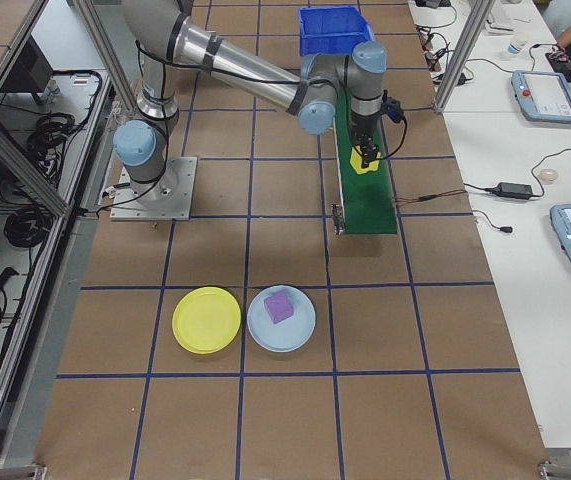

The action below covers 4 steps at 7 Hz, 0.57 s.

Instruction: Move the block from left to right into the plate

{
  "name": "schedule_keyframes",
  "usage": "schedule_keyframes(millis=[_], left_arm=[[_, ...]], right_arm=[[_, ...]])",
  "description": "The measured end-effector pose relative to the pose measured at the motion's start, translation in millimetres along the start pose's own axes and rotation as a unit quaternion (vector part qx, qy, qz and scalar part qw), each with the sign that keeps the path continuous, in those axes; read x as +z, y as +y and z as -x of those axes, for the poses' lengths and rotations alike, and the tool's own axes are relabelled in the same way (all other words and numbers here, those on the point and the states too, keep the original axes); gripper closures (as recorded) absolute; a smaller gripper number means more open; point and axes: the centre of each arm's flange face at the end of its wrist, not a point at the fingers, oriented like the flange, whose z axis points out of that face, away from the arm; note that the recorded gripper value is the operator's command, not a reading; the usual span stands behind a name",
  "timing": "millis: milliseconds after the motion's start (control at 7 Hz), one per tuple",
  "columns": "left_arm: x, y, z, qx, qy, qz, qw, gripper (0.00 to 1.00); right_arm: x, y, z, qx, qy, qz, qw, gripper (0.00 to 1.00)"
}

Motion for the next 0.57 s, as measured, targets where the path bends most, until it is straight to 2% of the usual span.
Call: schedule_keyframes(millis=[143, 286, 429, 571], left_arm=[[0.0, -0.1, 0.0, 0.000, 0.000, 0.000, 1.000, 0.00], [-0.1, -0.1, 0.0, 0.000, 0.000, 0.000, 1.000, 0.00], [0.0, -0.1, 0.0, 0.000, 0.000, 0.000, 1.000, 0.00], [0.1, -0.2, 0.1, 0.000, 0.001, 0.000, 1.000, 0.00]], right_arm=[[17.8, 66.1, -64.7, 0.001, -0.004, 0.041, 0.999, 0.81], [46.4, 142.8, -119.1, 0.021, -0.020, 0.087, 0.996, 0.82], [72.1, 210.6, -154.4, 0.045, -0.040, 0.124, 0.990, 0.82], [89.9, 268.0, -179.7, 0.066, -0.061, 0.147, 0.985, 0.82]])
